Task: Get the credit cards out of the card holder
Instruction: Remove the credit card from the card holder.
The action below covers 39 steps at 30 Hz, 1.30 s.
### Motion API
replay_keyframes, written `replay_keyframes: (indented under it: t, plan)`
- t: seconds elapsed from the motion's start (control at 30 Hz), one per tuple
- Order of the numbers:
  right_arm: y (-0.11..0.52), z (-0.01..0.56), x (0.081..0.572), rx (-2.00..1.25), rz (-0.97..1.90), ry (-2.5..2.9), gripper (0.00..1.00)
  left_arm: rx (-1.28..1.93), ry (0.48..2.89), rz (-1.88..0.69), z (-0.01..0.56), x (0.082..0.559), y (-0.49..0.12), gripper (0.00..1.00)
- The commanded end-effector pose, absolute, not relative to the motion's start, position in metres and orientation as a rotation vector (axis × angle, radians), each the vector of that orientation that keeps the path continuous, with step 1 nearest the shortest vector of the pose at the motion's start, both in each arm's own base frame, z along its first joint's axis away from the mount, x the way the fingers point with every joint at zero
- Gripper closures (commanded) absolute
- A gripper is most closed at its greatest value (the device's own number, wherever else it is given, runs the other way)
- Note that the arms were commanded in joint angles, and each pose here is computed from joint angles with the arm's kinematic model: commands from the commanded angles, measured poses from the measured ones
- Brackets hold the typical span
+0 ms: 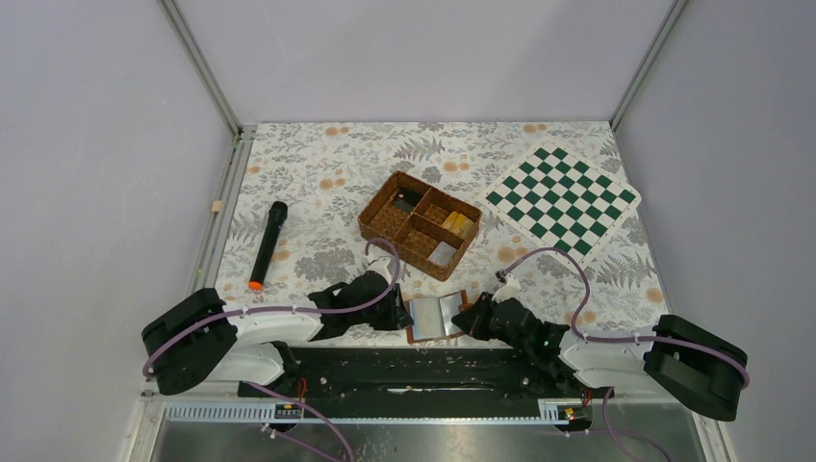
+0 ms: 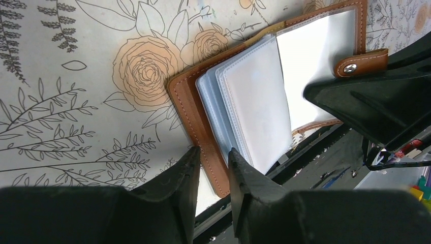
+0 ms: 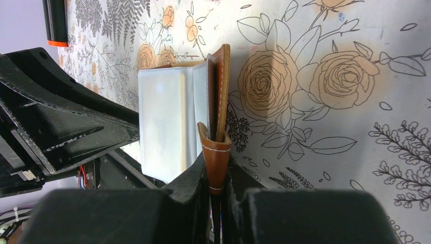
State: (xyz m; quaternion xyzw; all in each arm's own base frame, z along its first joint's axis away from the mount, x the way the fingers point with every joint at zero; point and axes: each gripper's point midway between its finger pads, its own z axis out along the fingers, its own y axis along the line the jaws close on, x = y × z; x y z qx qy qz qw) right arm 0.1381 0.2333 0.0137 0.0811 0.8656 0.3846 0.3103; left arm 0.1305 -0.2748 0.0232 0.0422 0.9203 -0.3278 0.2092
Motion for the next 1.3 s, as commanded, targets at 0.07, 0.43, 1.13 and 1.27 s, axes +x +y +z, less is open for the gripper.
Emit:
replay_keyframes:
  t: [0.07, 0.43, 1.13, 1.27]
  plan:
    - [0.232, 0.011, 0.137, 0.212, 1.004, 2.299, 0.97, 0.146, 2.44, -1.046, 0.064, 0.139, -0.3, 0.73]
    - [0.24, 0.013, 0.135, 0.175, 1.011, 2.325, 0.72, 0.179, 2.438, -1.09, 0.068, 0.134, -0.308, 0.71]
    - [0.258, 0.007, 0.127, 0.215, 1.156, 2.344, 1.0, 0.174, 2.429, -1.087, 0.061, 0.135, -0.309, 0.59]
    - [0.261, 0.004, 0.126, 0.234, 1.184, 2.348, 1.0, 0.181, 2.432, -1.094, 0.061, 0.135, -0.311, 0.61]
